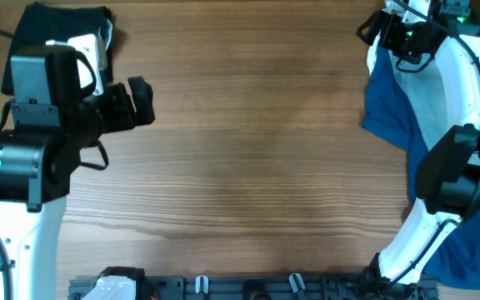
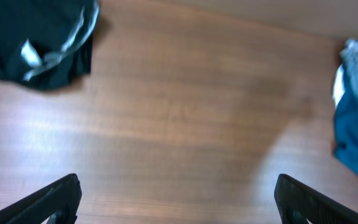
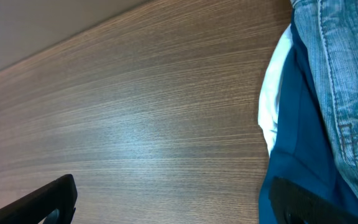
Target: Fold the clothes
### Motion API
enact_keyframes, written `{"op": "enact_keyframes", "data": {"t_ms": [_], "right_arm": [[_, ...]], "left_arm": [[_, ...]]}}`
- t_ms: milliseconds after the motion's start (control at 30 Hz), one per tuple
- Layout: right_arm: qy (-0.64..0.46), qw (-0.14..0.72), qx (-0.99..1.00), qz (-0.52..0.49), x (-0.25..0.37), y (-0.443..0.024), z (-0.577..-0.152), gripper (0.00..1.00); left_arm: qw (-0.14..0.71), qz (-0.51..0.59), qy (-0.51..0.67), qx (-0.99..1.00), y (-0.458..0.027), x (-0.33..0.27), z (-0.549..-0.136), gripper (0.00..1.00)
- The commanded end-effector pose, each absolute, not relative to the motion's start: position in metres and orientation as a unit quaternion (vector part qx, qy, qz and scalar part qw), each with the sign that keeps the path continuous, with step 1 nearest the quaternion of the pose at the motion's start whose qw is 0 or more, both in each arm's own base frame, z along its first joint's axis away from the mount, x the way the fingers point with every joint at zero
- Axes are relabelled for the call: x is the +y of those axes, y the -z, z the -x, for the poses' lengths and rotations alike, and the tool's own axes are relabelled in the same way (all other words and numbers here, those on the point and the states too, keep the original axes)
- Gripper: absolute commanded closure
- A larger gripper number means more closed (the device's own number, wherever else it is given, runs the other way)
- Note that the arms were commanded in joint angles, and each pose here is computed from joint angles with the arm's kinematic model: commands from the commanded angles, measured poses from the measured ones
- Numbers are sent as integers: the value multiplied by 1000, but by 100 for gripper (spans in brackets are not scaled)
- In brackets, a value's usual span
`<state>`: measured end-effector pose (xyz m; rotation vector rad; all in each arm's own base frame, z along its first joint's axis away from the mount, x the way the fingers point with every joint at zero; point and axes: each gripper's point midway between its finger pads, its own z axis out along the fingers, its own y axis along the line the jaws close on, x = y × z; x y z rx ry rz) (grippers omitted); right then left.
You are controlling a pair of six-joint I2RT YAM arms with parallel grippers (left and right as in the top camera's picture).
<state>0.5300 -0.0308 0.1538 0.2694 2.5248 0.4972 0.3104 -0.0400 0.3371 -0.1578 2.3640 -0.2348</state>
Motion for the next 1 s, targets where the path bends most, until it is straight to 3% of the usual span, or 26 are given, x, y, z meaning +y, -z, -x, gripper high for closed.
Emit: {"op": "enact_keyframes", "data": {"t_ms": [0,100,167,200,333,967], "right_arm": [[-179,269,941,-97,-31,-147,-530,0],[-179,269,941,-97,-31,-147,-530,0],[-179,269,941,-97,-31,-147,-530,0],[-179,269,941,-96,-31,-147,-531,0],[-180,269,941,-97,-31,-147,-530,0],[-179,269,941,-97,-31,-147,-530,0]], "left_arm": [[436,58,110,891,-351,-44,-322,0],[564,49,126,815,-343,-42,-321,0],[616,63,128,775,-302,-29,-304,0],[637,92,135,753,-271,-17,-290,0],[675,98,127,720,-229,-9,-261,0],[679,103,122,717,-163,-6,-246,0]]}}
